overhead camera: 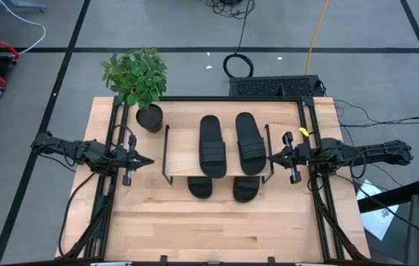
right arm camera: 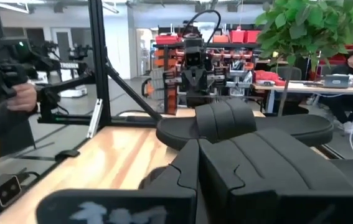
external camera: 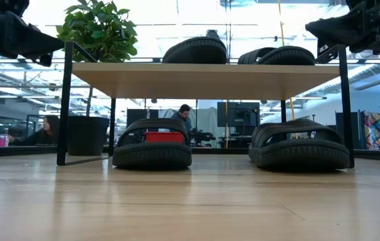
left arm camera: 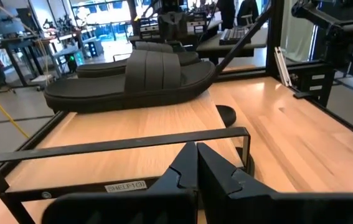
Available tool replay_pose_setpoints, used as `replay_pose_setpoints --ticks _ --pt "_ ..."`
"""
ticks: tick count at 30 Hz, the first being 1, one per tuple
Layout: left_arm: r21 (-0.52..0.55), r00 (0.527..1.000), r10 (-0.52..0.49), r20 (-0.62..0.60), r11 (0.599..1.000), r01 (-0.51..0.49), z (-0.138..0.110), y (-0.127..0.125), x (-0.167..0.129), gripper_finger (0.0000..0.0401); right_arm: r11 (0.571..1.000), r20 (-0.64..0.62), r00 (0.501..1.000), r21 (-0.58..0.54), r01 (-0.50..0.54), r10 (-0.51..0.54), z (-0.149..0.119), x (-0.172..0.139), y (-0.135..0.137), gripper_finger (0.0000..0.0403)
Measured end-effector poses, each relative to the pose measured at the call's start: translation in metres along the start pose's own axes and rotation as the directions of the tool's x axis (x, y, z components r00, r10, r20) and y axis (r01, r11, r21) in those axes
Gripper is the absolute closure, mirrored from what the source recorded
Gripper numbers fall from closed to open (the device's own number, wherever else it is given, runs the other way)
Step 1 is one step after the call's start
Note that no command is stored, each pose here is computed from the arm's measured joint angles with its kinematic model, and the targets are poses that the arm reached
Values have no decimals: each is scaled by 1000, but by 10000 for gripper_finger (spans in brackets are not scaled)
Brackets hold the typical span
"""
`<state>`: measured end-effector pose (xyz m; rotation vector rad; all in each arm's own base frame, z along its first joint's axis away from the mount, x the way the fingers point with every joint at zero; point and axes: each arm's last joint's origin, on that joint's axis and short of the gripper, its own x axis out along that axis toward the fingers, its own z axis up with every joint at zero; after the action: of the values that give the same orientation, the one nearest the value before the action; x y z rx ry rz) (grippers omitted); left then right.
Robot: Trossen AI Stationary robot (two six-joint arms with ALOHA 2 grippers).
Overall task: Pick and place slides into the shelf
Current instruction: Return to Home Position
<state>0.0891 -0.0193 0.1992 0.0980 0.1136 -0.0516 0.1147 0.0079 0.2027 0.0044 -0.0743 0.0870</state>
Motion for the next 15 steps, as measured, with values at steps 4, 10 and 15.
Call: replay_pose_setpoints --ticks 4,10,15 --pt "-5 1000 -1 -21 1000 1 -2 0 0 400 1000 -17 1000 -13 26 -26 -2 0 -1 403" --pt "-29 1000 -5 -25 1000 4 -2 0 0 392 999 14 1000 30 24 -24 1 0 -1 403" --pt "-44 1000 -7 -28 999 6 -3 0 0 383 1000 13 1000 -17 24 -24 1 0 -1 403"
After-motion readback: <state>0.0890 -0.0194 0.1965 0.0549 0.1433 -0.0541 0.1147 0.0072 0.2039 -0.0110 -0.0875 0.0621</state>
